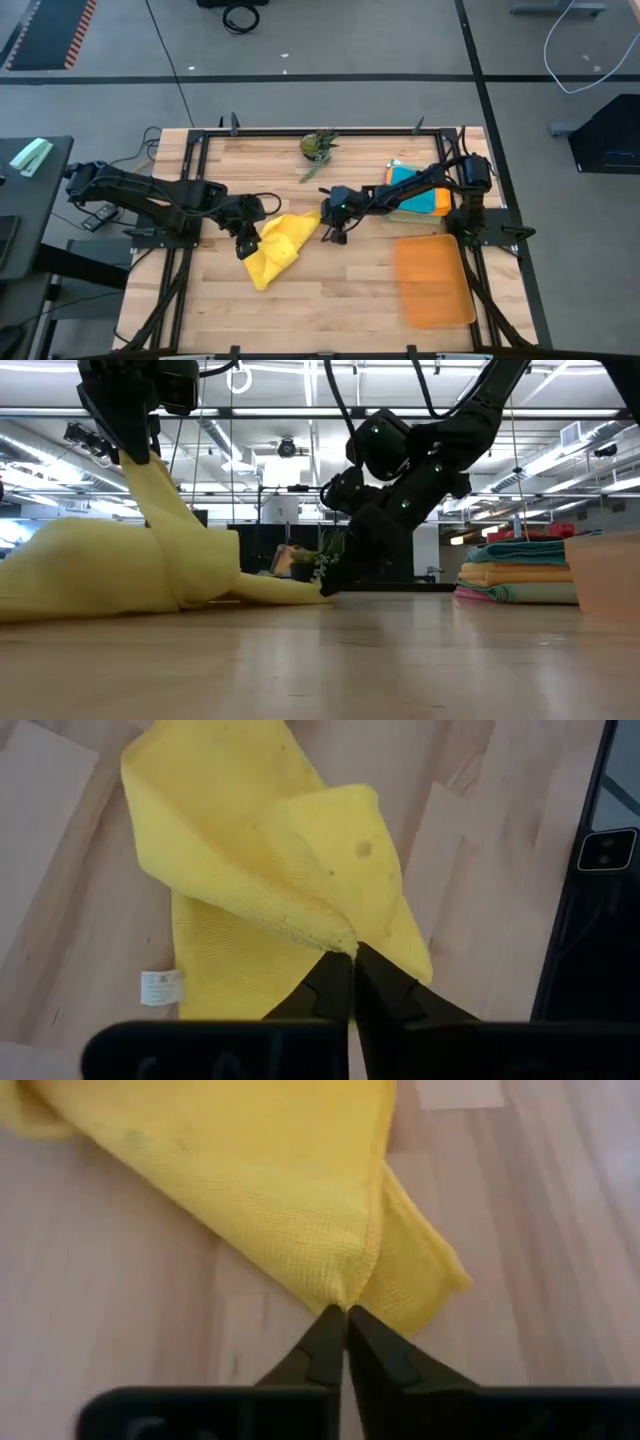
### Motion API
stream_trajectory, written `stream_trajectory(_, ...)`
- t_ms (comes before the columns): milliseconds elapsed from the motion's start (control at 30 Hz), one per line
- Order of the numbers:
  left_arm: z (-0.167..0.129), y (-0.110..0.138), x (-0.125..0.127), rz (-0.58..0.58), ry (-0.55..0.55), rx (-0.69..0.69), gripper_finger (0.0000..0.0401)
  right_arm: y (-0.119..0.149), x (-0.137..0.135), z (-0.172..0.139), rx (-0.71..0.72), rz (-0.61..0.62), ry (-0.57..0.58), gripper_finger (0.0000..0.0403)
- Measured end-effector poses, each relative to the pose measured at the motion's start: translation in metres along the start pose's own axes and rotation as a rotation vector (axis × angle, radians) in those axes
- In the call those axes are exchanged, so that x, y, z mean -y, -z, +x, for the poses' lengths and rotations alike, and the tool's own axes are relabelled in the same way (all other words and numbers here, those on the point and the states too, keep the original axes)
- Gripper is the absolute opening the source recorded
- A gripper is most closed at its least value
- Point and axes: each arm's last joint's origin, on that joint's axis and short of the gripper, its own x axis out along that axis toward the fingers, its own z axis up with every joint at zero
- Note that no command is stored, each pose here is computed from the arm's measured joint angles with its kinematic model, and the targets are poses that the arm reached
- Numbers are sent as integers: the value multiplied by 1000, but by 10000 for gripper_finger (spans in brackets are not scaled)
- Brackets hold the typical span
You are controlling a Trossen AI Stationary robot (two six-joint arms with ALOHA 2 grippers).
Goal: Fold microfiber towels
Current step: Fold the yellow microfiber towel
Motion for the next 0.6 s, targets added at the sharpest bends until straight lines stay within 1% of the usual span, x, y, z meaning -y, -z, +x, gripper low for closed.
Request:
stream_trajectory(33, 0, 0, 0, 0, 0, 0, 18, -1, -2, -2, -1, -6, -4, 14)
stream_trajectory(133, 0, 0, 0, 0, -1, -3, 24, -10, -9, -16, 19, -18, -7, 8)
stream_trajectory(200, -2, 2, 0, 9, 5, -12, 17, -20, -15, -35, 24, -29, 2, 4)
stream_trajectory(267, -11, 4, 2, 47, 18, -11, 8, -33, -22, -62, 16, -43, 35, 3)
stream_trajectory(333, -26, 5, 9, 100, 53, 22, 9, -48, -31, -94, 26, -70, 86, 2)
stream_trajectory(433, -56, 7, 22, 204, 137, 107, 19, -73, -50, -141, 90, -106, 167, 2)
stream_trajectory(500, -76, 11, 29, 273, 176, 182, 18, -88, -67, -166, 131, -137, 200, 2)
stream_trajectory(600, -104, 15, 37, 340, 217, 291, 7, -106, -96, -194, 168, -216, 255, 1)
